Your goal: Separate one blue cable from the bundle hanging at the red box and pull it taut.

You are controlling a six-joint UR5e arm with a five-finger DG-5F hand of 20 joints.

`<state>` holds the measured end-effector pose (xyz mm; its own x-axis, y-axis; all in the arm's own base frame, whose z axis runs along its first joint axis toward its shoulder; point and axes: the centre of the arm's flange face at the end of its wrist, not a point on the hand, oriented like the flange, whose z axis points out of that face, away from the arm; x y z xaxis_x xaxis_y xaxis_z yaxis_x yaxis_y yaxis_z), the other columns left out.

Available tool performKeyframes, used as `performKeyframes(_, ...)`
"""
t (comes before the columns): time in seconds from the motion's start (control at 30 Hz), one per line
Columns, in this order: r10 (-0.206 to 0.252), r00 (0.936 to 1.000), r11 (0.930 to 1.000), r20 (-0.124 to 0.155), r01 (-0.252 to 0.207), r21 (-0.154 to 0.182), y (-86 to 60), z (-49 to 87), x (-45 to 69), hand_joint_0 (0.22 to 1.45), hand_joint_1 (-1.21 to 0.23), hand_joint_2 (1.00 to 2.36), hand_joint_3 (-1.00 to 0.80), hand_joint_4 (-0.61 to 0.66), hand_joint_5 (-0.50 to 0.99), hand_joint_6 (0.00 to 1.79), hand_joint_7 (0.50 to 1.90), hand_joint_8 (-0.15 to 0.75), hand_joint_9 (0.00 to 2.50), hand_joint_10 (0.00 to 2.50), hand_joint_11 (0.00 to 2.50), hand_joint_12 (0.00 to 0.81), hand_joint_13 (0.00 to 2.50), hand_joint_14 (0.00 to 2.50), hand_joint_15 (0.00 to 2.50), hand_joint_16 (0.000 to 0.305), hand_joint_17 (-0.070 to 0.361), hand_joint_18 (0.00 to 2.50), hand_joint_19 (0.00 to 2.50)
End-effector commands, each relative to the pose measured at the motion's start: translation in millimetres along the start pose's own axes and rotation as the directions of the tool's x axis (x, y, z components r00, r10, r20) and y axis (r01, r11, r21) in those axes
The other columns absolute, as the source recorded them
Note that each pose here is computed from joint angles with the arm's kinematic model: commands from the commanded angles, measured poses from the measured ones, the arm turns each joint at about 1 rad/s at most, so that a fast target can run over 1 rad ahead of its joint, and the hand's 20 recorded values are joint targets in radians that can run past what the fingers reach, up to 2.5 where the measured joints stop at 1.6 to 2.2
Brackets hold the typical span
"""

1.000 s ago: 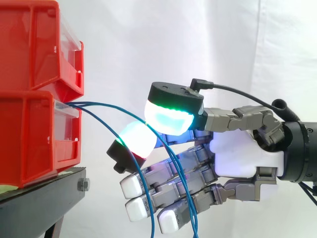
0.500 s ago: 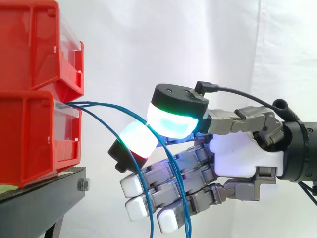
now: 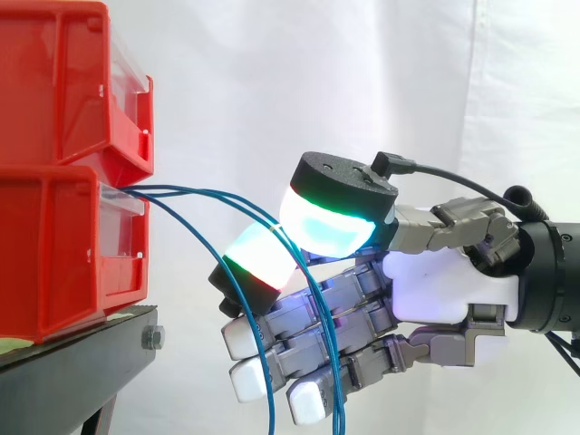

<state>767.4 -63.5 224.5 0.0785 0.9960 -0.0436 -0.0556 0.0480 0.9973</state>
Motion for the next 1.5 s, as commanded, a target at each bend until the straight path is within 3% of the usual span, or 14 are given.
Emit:
performKeyframes(0.0,0.0,1.0,1.0,-0.002,0.0,-0.001,0.0,0.1,1.3,0.67,-0.82,1.01,-0.33,0.24,-0.2,0.86,1.09,0.378,0.72,0.02,0.7,0.418,0.74,0.01,0.45,0.055,0.123,0.82,0.42)
performKeyframes(0.1,0.0,1.0,1.0,0.0,0.0,-0.001,0.0,0.1,0.1,0.63,-0.71,1.02,-0.26,0.21,-0.19,0.81,1.08,0.366,0.72,0.01,0.63,0.417,0.75,0.01,0.45,0.055,0.123,0.83,0.43)
performKeyframes(0.23,0.001,1.0,1.0,0.0,-0.001,-0.004,0.8,0.7,0.1,0.63,-0.57,1.02,-0.23,0.23,-0.13,0.63,1.24,0.359,0.73,0.01,0.58,0.414,0.76,0.01,0.45,0.054,0.123,0.83,0.44)
performKeyframes(0.33,-0.001,1.0,1.0,0.0,0.001,-0.003,0.1,0.2,0.1,0.65,-0.54,1.02,-0.21,0.24,-0.11,0.54,1.36,0.354,0.73,0.01,0.55,0.414,0.75,0.01,0.44,0.054,0.122,0.83,0.44)
performKeyframes(0.47,-0.002,1.0,1.0,0.0,0.002,-0.007,1.1,1.0,0.2,0.68,-0.52,1.02,-0.18,0.24,-0.1,0.5,1.41,0.354,0.72,0.01,0.54,0.411,0.75,0.01,0.44,0.054,0.121,0.83,0.45)
performKeyframes(1.1,0.001,1.0,0.9999,0.0,-0.001,-0.013,1.2,1.3,1.3,0.77,-0.55,1.02,-0.1,0.32,-0.1,0.5,1.34,0.355,0.79,0.01,0.5,0.402,0.76,0.01,0.45,0.052,0.118,0.78,0.49)
performKeyframes(1.47,0.003,1.0,0.9999,0.002,-0.003,-0.013,1.2,1.3,0.1,0.73,-0.62,1.0,0.07,0.35,-0.1,0.5,1.26,0.364,0.8,0.01,0.39,0.417,0.81,0.01,0.39,0.056,0.127,0.87,0.37)
